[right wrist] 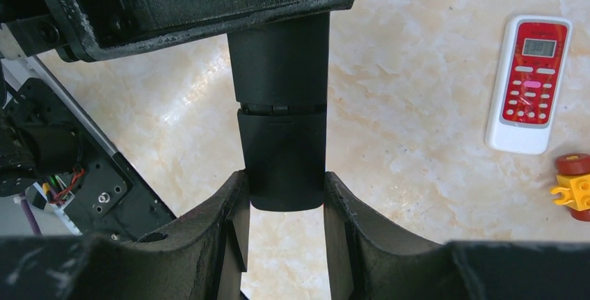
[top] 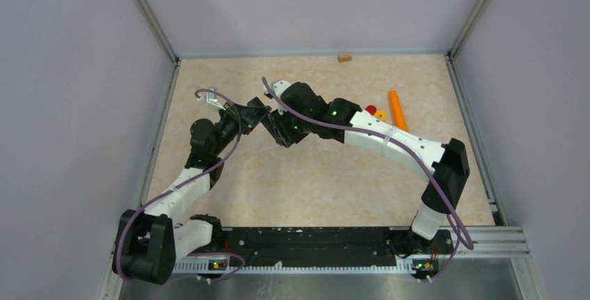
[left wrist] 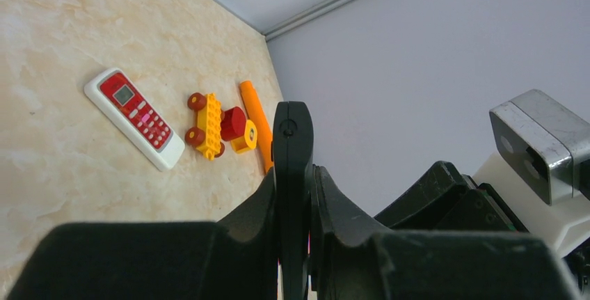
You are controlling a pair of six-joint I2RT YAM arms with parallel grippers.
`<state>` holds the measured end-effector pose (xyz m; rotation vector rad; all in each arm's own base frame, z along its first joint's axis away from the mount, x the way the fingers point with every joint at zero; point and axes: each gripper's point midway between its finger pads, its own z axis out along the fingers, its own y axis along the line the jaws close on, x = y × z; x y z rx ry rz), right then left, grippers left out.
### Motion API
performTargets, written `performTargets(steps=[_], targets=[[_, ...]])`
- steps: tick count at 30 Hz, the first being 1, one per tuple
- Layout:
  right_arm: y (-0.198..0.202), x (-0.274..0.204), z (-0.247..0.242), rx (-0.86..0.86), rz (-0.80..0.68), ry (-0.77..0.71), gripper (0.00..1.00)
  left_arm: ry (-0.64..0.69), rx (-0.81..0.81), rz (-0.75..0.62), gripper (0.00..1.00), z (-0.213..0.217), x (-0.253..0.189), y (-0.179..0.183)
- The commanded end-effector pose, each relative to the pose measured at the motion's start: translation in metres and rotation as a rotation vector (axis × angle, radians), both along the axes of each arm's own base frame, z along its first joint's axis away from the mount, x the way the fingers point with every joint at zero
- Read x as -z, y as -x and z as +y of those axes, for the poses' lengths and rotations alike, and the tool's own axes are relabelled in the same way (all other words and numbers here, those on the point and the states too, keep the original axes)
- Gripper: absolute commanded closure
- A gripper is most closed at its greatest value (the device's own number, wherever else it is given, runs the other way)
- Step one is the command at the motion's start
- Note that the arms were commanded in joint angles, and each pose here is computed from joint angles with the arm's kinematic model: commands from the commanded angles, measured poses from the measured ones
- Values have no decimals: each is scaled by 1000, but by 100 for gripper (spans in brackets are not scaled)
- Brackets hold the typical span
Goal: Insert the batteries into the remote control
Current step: Load the battery cover into the remote control.
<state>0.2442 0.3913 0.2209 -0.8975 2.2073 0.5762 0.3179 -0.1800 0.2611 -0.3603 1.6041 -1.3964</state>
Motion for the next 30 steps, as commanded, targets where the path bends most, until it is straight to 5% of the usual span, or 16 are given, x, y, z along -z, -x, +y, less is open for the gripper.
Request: performTargets(steps=[1, 30], targets=[[1, 0, 13, -4, 19, -4, 69, 88, 56, -77, 100, -6, -46, 11], [-6, 11, 30, 28, 52, -30, 60, 125, 177, 0, 100, -18, -47, 27]])
